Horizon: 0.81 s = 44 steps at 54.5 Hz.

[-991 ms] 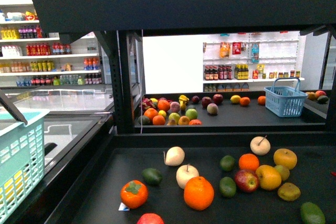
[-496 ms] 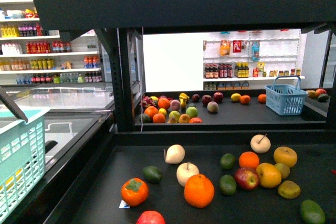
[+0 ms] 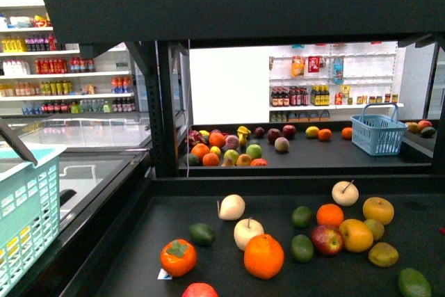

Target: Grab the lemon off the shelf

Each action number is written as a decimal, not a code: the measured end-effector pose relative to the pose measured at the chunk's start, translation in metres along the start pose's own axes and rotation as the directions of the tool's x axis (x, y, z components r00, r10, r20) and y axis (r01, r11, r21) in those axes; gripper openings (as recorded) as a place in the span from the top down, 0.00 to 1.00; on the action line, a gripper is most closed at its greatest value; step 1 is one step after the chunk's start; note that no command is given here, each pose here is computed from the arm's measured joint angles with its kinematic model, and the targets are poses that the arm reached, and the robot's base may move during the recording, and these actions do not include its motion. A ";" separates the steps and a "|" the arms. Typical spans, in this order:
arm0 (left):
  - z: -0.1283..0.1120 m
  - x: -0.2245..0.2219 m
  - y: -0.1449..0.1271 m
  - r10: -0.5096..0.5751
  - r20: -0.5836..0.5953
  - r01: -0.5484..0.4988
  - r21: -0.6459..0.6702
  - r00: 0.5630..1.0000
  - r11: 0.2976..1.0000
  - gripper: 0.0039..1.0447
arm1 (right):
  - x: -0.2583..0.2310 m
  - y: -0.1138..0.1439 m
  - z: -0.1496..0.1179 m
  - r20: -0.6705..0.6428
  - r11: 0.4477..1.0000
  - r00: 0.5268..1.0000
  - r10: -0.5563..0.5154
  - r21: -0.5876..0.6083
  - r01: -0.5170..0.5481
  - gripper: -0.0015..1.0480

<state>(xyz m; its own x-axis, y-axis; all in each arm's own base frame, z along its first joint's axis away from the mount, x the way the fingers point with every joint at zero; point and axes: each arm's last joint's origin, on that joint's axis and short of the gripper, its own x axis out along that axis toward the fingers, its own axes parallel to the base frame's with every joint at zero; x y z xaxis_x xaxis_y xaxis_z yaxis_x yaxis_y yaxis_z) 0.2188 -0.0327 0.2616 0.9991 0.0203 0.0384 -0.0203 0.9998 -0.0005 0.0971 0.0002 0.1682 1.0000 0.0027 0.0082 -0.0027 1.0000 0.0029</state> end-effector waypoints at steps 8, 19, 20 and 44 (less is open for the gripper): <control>-0.037 -0.044 0.006 -0.027 -0.041 0.027 0.006 0.999 1.000 0.50 | 0.000 0.000 0.000 0.000 1.000 1.000 0.000 0.000 0.000 0.07; -0.056 -0.063 0.017 -0.027 -0.041 0.027 0.003 0.999 1.000 0.86 | 0.000 0.000 0.000 0.000 1.000 1.000 0.000 0.000 0.000 0.07; -0.057 -0.065 0.018 -0.029 -0.040 0.029 0.003 0.999 1.000 0.89 | 0.000 0.000 0.000 0.000 1.000 1.000 0.000 0.000 0.000 0.07; -0.076 -0.088 0.034 -0.025 -0.043 0.025 0.001 0.999 1.000 0.98 | 0.000 0.000 0.000 0.000 1.000 1.000 0.000 0.000 0.000 0.07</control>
<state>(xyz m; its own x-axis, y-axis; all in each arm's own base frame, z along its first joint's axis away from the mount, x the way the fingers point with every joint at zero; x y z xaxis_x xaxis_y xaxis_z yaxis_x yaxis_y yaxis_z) 0.1327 -0.0007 0.1820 1.0000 -0.0050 -0.0044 0.0050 1.0000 0.0017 0.0971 0.0002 0.1682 1.0000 0.0027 0.0086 -0.0027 1.0000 0.0029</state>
